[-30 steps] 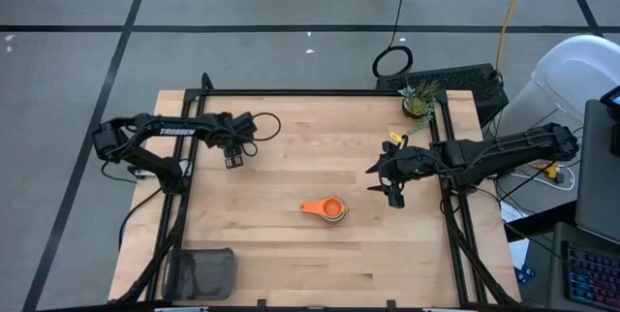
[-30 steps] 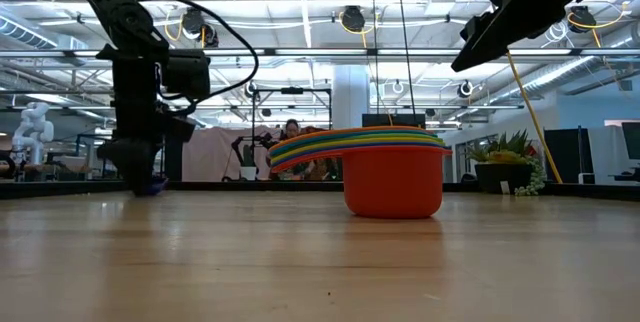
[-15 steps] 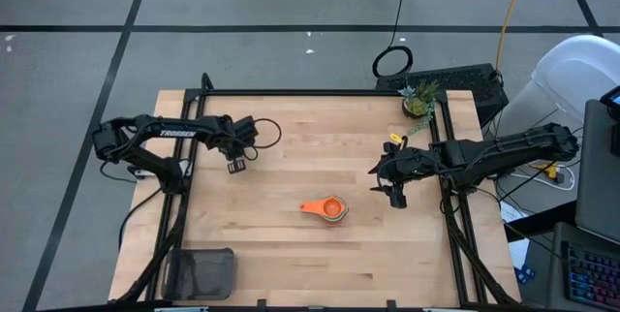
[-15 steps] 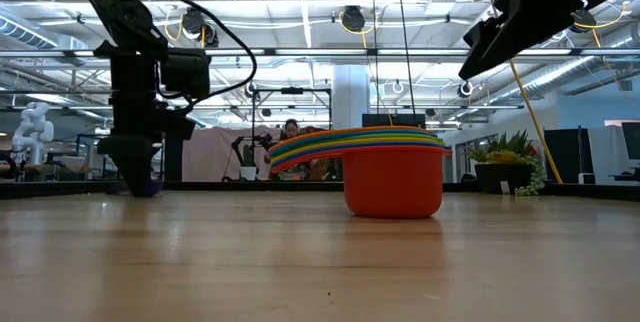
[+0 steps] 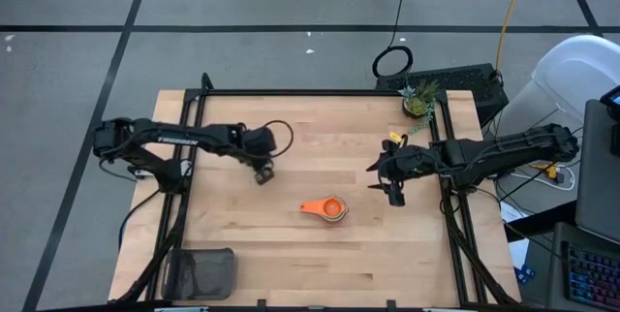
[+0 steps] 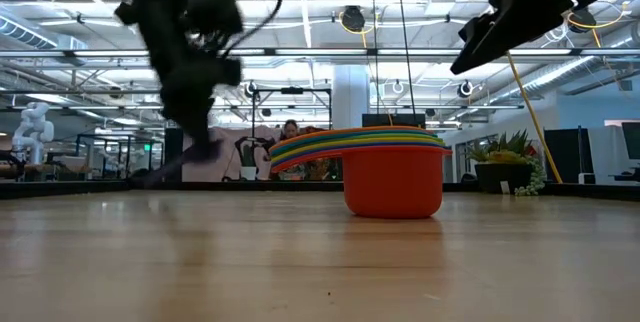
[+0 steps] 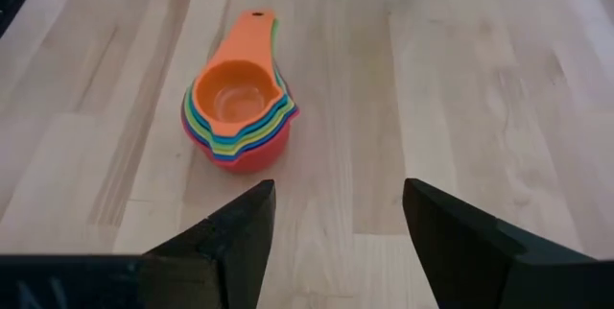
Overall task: Nest measuring cups in basket
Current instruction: Stack the dark blue measuring cup on top of the orange measuring cup
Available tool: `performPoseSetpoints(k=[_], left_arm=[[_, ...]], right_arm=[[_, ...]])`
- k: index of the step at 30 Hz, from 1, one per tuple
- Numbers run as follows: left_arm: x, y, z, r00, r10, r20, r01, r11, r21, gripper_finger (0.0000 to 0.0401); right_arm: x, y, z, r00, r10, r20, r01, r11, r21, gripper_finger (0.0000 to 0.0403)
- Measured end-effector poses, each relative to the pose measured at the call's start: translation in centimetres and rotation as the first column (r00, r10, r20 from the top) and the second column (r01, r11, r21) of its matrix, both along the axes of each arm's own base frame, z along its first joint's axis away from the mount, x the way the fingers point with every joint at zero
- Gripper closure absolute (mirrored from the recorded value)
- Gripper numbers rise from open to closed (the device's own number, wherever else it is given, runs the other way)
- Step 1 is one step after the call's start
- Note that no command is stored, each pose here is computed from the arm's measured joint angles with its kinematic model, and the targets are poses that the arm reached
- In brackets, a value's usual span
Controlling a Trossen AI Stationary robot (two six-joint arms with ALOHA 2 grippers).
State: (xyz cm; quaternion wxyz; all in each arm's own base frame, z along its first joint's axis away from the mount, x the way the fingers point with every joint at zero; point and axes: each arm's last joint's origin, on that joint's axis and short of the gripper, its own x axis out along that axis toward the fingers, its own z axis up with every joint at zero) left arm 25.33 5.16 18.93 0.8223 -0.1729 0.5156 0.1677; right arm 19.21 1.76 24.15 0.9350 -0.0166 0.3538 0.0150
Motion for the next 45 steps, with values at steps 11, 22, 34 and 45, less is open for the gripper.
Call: performPoseSetpoints(k=[11,22,34,45], left_arm=[[5.9,-6.9,12.2,0.872,0.103,0.479,-0.12,0.993,0.004,0.0393],[13.2,-13.7,11.6,0.96,0.034,0.277,-0.045,0.998,0.034,0.0393],[18.6,-15.7,9.3,0.982,0.135,0.132,-0.131,0.991,-0.041,0.0393],[18.7,-16.3,7.9,0.991,0.125,0.042,-0.118,0.985,-0.128,0.0393]], right_arm=[[0.0,-0.4,0.0,0.997,-0.082,-0.003,0.082,0.994,0.071,0.0181],[-0.2,-0.4,-0.2,0.992,-0.115,-0.043,0.119,0.987,0.104,0.0181],[-1.6,-0.5,-0.5,0.985,-0.117,-0.127,0.128,0.988,0.084,0.0181],[-2.0,-0.7,0.0,0.992,-0.095,-0.085,0.094,0.996,-0.009,0.0181]])
